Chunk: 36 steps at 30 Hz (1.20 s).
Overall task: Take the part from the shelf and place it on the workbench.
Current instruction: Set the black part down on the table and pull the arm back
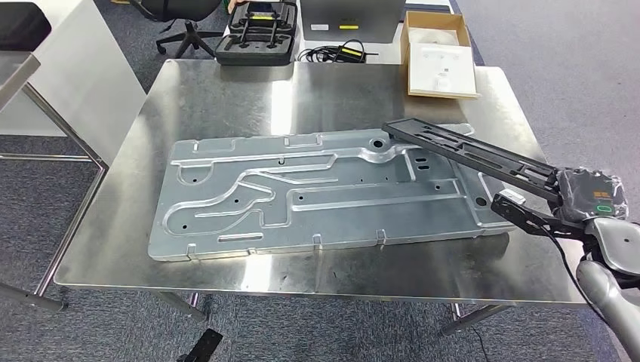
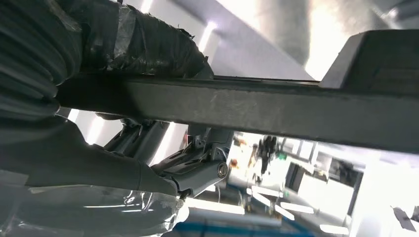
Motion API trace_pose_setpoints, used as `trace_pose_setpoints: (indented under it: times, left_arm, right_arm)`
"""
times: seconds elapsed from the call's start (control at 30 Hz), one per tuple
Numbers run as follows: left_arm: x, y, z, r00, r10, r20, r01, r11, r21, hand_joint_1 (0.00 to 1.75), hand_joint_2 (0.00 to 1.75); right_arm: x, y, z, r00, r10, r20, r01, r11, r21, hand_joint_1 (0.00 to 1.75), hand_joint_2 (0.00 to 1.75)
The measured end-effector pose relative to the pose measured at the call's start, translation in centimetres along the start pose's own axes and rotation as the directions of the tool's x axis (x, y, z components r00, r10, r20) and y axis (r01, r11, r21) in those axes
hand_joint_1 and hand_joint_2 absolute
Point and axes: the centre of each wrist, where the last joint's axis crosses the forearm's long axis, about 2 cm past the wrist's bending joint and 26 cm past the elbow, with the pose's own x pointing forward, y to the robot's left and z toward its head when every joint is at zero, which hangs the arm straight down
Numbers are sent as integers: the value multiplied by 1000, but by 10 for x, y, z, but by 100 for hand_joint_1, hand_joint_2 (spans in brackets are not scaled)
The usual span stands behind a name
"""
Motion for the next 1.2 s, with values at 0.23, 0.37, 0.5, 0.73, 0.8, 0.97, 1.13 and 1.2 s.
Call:
trace_pose_setpoints:
  times: [0.23, 0.37, 0.5, 0.73, 0.8, 0.97, 1.13, 1.2]
  left_arm:
    - [7, -4, 1, 1000, 1, 20, -1, 1000, 5, 0, 175]
    - [10, -6, 2, 999, 10, 31, -10, 1000, 3, 0, 175]
    - [11, -7, 2, 999, 12, 53, -13, 1000, 15, 0, 175]
    - [13, -8, 3, 997, 7, 82, -11, 998, 57, 0, 0]
    - [13, -8, 3, 997, 7, 75, -12, 998, 62, 0, 0]
    - [12, -10, 4, 998, 42, 47, -44, 998, 55, 0, 0]
    - [11, -11, 4, 998, 47, 41, -50, 998, 50, 0, 0]
    - [11, -11, 5, 998, 47, 41, -49, 998, 50, 0, 0]
  right_arm:
    - [15, 1, -9, 989, 146, 31, -144, 988, -51, 175, 175]
    - [22, 5, -12, 989, 141, 38, -139, 988, -62, 175, 175]
    - [23, 10, -11, 994, 104, 42, -102, 993, -60, 0, 0]
    - [22, 19, -7, 995, 91, 46, -88, 994, -58, 0, 0]
    - [21, 21, -5, 995, 89, 41, -86, 995, -53, 0, 0]
    - [15, 26, 3, 999, 38, 0, -38, 997, -66, 0, 0]
    - [12, 23, 14, 999, -42, -11, 40, 992, -117, 0, 0]
    - [12, 21, 16, 999, -49, -10, 47, 991, -125, 0, 0]
